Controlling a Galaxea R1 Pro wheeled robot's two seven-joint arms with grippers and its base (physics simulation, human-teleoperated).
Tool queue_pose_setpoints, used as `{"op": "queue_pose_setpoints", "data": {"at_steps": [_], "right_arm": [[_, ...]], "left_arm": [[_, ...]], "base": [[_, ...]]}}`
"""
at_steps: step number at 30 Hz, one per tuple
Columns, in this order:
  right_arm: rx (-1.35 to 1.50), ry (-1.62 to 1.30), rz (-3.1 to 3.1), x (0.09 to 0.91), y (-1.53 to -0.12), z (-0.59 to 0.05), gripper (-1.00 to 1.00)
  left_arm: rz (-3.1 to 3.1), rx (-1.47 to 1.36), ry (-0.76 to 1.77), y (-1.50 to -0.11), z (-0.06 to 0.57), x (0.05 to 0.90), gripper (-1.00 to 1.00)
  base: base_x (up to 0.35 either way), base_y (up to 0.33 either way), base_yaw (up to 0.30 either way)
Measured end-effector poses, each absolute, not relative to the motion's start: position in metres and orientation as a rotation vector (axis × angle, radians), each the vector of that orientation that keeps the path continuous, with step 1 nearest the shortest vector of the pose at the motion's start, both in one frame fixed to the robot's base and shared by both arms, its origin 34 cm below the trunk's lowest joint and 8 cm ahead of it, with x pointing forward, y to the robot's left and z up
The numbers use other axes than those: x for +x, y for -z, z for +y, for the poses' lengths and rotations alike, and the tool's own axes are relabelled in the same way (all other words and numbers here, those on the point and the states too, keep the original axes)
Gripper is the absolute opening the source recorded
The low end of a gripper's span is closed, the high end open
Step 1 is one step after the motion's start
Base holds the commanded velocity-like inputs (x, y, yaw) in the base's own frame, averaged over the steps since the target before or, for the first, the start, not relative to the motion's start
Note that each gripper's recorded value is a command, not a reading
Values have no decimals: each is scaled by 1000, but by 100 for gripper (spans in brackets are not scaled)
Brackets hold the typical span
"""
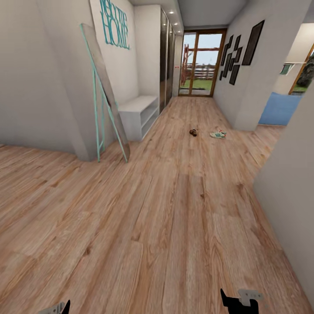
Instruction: Pick up the two gym shoes and the two sandals from the corridor floor and place them onto the hallstand (shoe rack) in the corridor, making sure they are on the rack and not on the floor. Arrange them so the two gym shoes are next to each other and the two sandals are next to each other.
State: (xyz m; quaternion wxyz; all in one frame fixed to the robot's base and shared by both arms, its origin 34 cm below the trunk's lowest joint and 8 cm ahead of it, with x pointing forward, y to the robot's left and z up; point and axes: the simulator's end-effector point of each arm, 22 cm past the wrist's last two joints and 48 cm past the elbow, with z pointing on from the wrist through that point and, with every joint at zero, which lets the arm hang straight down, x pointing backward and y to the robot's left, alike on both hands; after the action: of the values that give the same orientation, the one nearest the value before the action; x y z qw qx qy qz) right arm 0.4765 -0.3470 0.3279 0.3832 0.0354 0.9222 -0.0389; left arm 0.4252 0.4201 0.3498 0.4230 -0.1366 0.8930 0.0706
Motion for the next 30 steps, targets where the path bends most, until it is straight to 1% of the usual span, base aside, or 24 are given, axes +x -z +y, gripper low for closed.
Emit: {"op": "queue_pose_setpoints", "data": {"at_steps": [30], "right_arm": [[99,99,2349,477,-328,-347,100]], "left_arm": [[2234,-339,-177,-350,420,426,100]], "base": [[340,0,0]]}}
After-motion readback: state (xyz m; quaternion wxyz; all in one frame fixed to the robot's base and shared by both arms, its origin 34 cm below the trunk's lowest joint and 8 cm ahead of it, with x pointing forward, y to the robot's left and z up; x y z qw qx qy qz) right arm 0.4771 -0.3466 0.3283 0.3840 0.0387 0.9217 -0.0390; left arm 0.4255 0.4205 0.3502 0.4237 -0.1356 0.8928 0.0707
